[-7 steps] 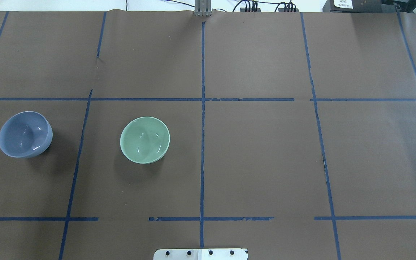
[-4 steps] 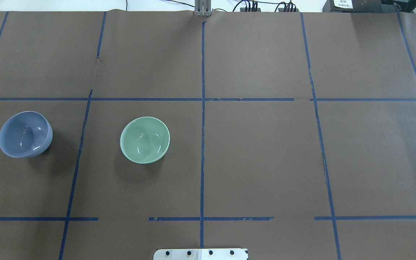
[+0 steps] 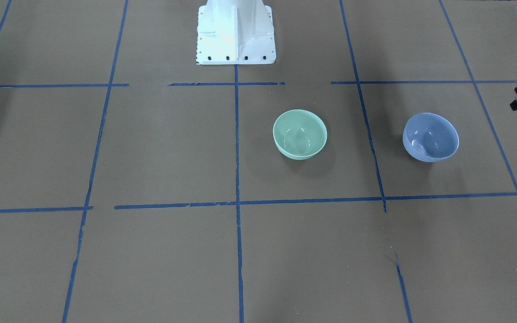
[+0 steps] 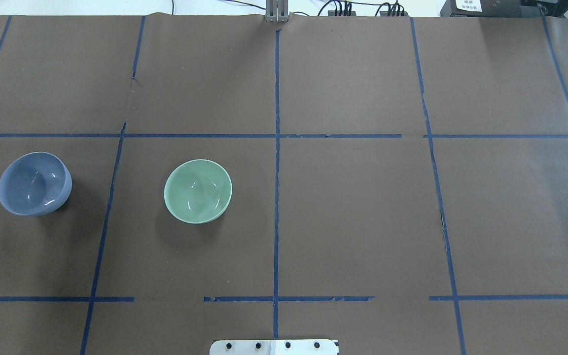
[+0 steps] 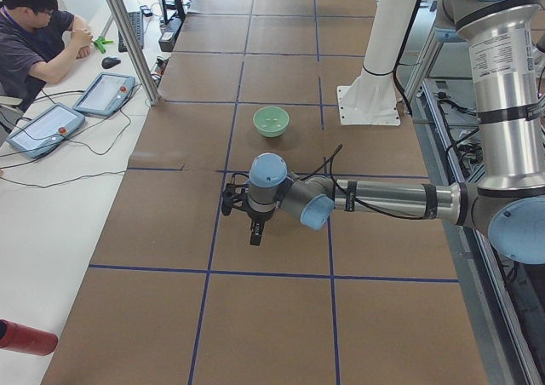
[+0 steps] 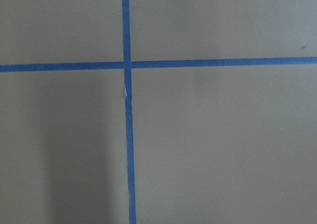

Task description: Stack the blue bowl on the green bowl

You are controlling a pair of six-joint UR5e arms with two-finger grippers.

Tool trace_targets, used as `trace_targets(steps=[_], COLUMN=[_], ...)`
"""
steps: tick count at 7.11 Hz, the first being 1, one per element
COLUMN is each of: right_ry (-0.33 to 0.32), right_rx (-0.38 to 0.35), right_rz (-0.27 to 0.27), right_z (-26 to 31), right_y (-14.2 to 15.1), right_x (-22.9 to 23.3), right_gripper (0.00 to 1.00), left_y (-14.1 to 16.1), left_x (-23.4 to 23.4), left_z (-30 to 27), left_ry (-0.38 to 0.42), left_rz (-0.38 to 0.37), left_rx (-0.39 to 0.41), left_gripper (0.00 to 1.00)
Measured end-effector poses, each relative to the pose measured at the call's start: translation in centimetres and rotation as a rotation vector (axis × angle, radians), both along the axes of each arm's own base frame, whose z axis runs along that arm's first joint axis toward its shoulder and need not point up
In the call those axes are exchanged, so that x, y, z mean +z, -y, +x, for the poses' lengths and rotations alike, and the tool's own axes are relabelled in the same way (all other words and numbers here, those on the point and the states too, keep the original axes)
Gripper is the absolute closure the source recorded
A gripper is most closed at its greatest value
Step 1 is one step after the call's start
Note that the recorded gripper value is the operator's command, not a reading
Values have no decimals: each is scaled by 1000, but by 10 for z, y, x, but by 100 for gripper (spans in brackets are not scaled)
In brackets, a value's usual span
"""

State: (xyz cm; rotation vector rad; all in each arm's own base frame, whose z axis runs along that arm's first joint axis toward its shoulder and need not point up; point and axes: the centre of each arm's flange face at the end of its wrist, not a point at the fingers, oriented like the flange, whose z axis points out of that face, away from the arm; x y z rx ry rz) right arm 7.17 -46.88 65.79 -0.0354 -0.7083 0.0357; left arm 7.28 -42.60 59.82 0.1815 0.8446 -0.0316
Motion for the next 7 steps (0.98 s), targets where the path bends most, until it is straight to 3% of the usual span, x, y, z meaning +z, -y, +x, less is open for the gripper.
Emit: trace_targets(steps=[2,3,4,5,7], right_ry=[0,0,0,0,0], right_rx=[-1,-1,-1,0,0], right_rz=[0,0,0,0,0], right_z=[0,0,0,0,0], right_y=[0,0,0,0,0], right_x=[0,0,0,0,0], right_gripper=[0,0,0,0,0], left_y=[-3,-3,-2,-1,-3], left_x=[0,-1,-1,-1,0], left_z=[61,86,101,108,111], left_ry=[-29,-38,-32,-28,-30], left_rz=[-27,-42,-47,-50,-65], left_rx=[-38,-32,-34,-37,-32], left_gripper=[3,30,79,100,100])
